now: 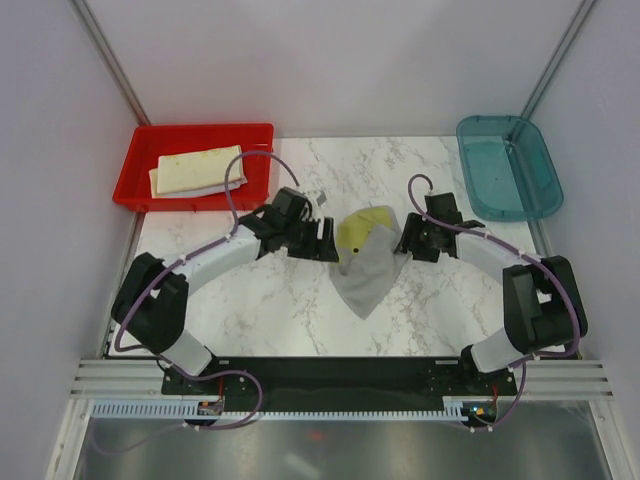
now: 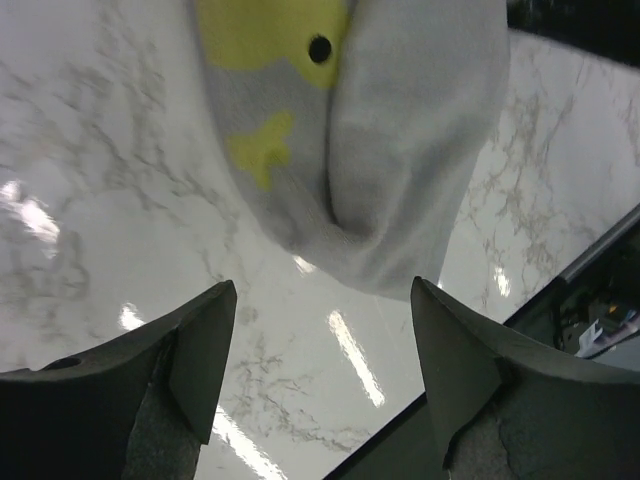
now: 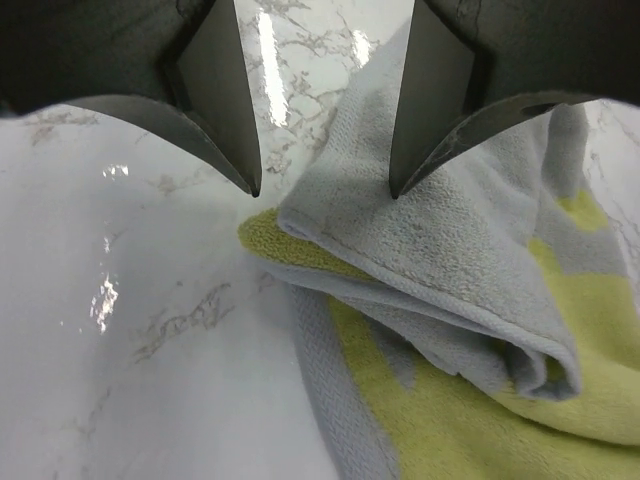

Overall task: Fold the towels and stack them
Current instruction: Move the towel to the center of the board, then flatten out the crumpled towel

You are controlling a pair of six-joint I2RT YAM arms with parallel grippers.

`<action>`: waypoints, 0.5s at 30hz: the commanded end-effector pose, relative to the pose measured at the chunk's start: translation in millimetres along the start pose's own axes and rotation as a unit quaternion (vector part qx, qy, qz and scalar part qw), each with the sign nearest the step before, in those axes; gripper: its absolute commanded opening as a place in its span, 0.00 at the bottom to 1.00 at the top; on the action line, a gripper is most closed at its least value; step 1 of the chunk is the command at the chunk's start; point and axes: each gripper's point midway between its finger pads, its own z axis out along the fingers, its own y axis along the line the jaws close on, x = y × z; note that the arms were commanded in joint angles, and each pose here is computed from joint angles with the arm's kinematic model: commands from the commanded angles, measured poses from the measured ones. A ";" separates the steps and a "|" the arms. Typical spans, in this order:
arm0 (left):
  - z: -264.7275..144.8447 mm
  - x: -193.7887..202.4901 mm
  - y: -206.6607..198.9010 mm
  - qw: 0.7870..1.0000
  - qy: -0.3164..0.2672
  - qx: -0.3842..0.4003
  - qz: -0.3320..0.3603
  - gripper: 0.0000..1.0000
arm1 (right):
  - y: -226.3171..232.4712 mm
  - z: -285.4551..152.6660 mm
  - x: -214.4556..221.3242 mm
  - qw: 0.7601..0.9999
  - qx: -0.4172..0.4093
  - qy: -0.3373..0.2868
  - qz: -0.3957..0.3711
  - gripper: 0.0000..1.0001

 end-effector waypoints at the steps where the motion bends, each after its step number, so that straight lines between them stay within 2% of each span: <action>1: 3.1 34.6 -38.0 0.999 0.004 0.021 0.034 0.78 | 22.0 -3.4 -24.0 0.997 -0.050 -0.053 0.004 0.62; 3: 4.4 55.0 -58.6 0.998 0.007 0.047 0.034 0.78 | 32.0 -2.5 -25.6 0.995 -0.079 -0.056 0.012 0.58; 5: 4.2 70.2 -73.4 0.997 0.010 0.054 0.049 0.77 | 41.4 -7.7 -25.2 0.993 -0.100 -0.058 0.026 0.51; 6: 5.0 76.8 -71.2 0.998 0.009 0.042 0.054 0.77 | 49.6 -18.1 -34.2 0.989 -0.117 -0.081 0.028 0.48; 7: 3.3 79.7 -73.2 0.997 0.004 0.038 0.061 0.77 | 52.4 -23.1 -36.4 0.987 -0.124 -0.091 0.047 0.36; 9: 4.4 89.9 -73.2 0.997 -0.008 0.021 0.078 0.77 | 59.7 -35.1 -36.4 0.981 -0.147 -0.114 0.063 0.23; 10: 1.1 89.9 -74.6 0.996 -0.021 0.018 0.086 0.76 | 61.8 -39.0 -34.0 0.979 -0.153 -0.116 0.075 0.13; 13: -0.9 98.6 -68.4 0.995 -0.042 -0.009 0.094 0.75 | 80.5 -59.1 -25.9 0.964 -0.197 -0.131 0.119 0.03; 14: -3.7 100.6 -69.6 0.995 -0.044 -0.008 0.089 0.75 | 82.7 -59.8 -14.7 0.963 -0.197 -0.128 0.134 0.01; 15: -4.0 107.7 -65.7 0.997 -0.038 -0.010 0.068 0.75 | 93.2 -76.0 -16.6 0.951 -0.221 -0.142 0.161 0.00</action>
